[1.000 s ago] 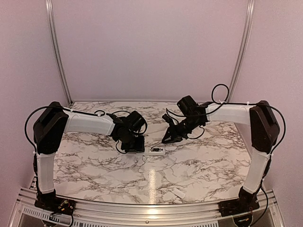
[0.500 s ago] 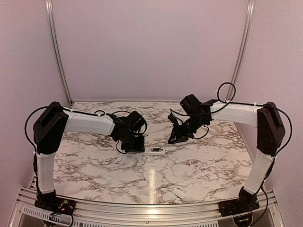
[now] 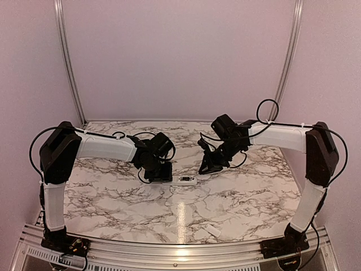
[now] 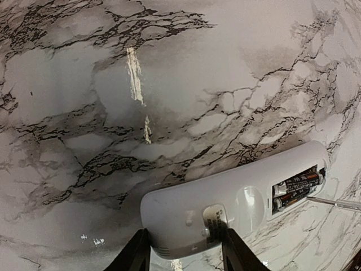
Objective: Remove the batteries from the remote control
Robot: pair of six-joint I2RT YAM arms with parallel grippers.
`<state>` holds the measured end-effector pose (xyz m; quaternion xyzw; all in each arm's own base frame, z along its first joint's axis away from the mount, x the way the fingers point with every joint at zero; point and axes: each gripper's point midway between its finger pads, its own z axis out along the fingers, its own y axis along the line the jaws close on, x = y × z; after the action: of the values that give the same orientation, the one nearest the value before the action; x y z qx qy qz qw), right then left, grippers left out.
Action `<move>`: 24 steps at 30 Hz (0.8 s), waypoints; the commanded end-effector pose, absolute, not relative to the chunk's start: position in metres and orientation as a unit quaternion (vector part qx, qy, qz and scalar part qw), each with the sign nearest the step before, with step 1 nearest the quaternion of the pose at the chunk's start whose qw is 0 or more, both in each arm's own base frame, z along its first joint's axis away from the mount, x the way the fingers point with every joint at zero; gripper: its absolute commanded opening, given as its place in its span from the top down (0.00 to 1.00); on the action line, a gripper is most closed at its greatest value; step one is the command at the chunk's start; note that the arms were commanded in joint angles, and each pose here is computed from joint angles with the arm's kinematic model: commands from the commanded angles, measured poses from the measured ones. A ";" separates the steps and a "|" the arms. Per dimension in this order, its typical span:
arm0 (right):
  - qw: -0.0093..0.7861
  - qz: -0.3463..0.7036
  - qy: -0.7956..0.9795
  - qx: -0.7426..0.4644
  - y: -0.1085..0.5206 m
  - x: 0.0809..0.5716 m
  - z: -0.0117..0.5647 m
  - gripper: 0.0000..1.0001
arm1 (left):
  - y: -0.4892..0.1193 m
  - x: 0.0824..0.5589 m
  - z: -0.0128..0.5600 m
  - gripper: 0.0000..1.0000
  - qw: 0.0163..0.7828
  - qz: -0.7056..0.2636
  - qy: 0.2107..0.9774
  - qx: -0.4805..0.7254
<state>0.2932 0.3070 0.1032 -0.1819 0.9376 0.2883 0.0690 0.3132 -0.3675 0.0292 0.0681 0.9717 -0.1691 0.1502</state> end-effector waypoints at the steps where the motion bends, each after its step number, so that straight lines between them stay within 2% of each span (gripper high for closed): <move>1: 0.065 0.254 0.951 -0.166 0.303 0.294 0.093 1.00 | -0.378 0.279 0.005 0.55 0.095 -0.173 0.975 0.101; 11: 0.089 0.240 0.957 -0.137 0.306 0.314 0.099 1.00 | -0.378 0.278 0.005 0.55 0.093 -0.175 0.975 0.102; 24: 0.081 0.242 0.959 -0.126 0.311 0.315 0.088 1.00 | -0.376 0.277 0.007 0.55 0.095 -0.175 0.975 0.102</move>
<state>0.3027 0.3088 0.1017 -0.1397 0.9518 0.2642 0.0686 0.3127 -0.3672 0.0287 0.0696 0.9717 -0.1686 0.1501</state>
